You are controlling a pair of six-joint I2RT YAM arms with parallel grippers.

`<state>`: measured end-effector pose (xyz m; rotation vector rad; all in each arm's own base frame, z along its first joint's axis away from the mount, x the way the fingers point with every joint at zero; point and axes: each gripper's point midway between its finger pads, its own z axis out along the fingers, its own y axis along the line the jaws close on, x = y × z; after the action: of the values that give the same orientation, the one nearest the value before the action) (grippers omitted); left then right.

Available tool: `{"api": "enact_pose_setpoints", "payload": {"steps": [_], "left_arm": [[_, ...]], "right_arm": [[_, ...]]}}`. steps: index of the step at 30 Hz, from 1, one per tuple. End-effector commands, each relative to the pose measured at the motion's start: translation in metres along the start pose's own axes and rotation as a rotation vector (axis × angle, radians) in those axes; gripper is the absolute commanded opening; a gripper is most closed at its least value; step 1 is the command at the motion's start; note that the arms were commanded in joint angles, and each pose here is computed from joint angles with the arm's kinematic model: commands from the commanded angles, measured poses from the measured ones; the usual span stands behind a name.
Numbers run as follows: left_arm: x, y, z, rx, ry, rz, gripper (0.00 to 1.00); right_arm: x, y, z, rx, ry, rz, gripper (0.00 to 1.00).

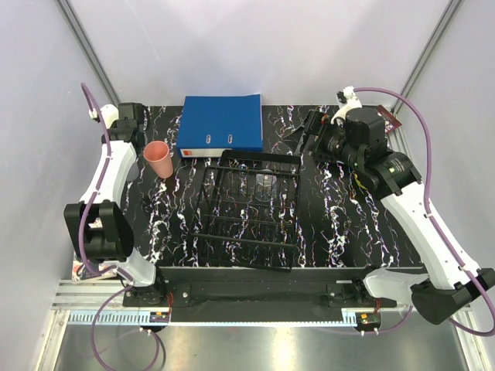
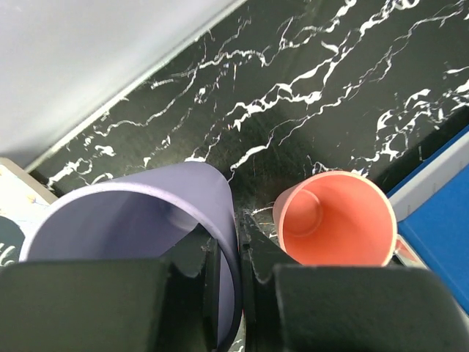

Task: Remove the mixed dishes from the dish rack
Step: Place the cup at the center of the board, then pick up the cup from the dish rack.

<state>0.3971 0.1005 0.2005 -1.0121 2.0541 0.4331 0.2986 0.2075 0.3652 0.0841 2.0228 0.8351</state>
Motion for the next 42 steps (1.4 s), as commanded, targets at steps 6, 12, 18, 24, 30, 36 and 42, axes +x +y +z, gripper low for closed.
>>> {"api": "enact_pose_setpoints", "payload": {"steps": [6,12,18,24,30,36,42], "left_arm": [[0.035,-0.004,0.038,0.012,0.120,-0.033,0.00],[0.044,-0.002,0.049,0.009,0.152,-0.022,0.12],[0.029,-0.004,0.045,0.032,0.127,-0.026,0.48],[0.004,-0.005,0.029,0.062,0.080,-0.056,0.69],[-0.042,-0.002,-0.010,0.105,-0.017,-0.176,0.95],[-0.093,-0.014,-0.081,0.277,-0.097,-0.281,0.99],[-0.086,-0.052,-0.146,0.479,-0.093,-0.236,0.99]], "right_arm": [[-0.004,0.002,0.012,0.005,0.001,-0.024,0.98],[-0.005,0.002,0.021,0.012,0.013,-0.021,0.98],[-0.006,0.002,0.033,0.021,0.025,-0.018,0.98],[-0.009,0.003,0.039,0.024,0.019,-0.022,0.98],[-0.011,-0.012,0.048,0.106,0.027,-0.062,0.98],[-0.005,-0.053,0.072,0.263,0.106,-0.099,0.99],[0.009,-0.060,0.101,0.253,0.241,-0.055,1.00]]}}
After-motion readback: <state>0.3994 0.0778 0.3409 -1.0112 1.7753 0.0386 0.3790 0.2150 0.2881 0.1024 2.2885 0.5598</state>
